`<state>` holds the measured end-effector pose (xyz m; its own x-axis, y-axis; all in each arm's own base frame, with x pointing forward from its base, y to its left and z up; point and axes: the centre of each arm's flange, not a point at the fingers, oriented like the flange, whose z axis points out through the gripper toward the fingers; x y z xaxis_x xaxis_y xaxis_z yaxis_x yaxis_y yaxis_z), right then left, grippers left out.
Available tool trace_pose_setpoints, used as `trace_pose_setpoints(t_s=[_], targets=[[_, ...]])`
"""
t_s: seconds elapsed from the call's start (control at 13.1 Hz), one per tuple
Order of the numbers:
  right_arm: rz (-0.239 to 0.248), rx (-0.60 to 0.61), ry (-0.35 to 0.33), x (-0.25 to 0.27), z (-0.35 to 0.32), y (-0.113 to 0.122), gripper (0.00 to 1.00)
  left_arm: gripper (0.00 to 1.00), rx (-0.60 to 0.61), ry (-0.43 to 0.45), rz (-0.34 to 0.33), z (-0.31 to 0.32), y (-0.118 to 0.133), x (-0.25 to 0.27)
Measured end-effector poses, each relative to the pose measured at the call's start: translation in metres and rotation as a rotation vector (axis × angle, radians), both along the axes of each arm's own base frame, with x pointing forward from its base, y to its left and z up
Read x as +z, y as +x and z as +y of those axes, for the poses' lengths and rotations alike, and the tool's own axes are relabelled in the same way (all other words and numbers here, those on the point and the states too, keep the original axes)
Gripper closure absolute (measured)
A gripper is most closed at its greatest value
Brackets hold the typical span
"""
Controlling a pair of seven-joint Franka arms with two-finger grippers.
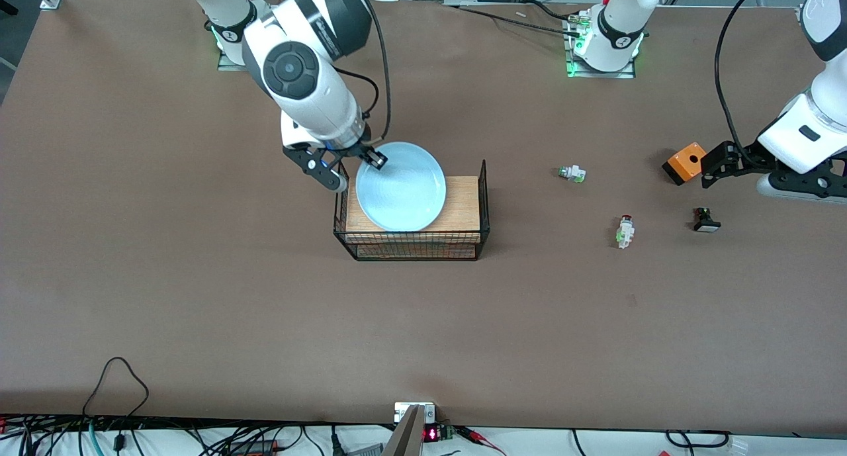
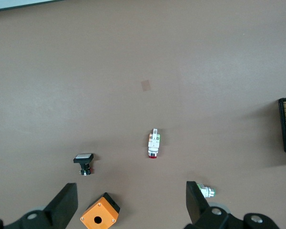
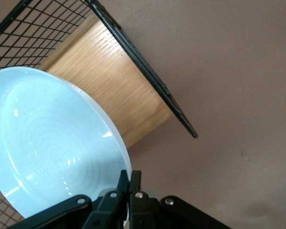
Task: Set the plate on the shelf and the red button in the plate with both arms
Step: 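Lower the plate onto the wooden board inside the wire basket, then open the right gripper to release the plate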
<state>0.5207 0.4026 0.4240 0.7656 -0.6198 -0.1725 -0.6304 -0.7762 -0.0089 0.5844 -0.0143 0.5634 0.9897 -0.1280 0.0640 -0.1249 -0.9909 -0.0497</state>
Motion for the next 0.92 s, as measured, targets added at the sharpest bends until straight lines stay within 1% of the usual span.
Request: trace_pose_setpoints(t_s=[0.15, 0.38, 0.61, 0.92], targets=[[-0.005, -0.002, -0.012, -0.013, 0.005, 0.001, 0.97, 0.0, 0.0, 0.0, 0.0, 0.0, 0.0, 0.0], [-0.032, -0.016, -0.01, -0.025, 0.013, 0.003, 0.97, 0.0, -0.001, 0.0, 0.0, 0.0, 0.0, 0.0], [-0.058, -0.056, -0.007, -0.037, 0.03, -0.001, 0.97, 0.0, -0.001, 0.0, 0.0, 0.0, 0.0, 0.0], [-0.065, -0.065, -0.01, -0.04, 0.034, -0.003, 0.97, 0.0, -0.001, 0.0, 0.0, 0.0, 0.0, 0.0]])
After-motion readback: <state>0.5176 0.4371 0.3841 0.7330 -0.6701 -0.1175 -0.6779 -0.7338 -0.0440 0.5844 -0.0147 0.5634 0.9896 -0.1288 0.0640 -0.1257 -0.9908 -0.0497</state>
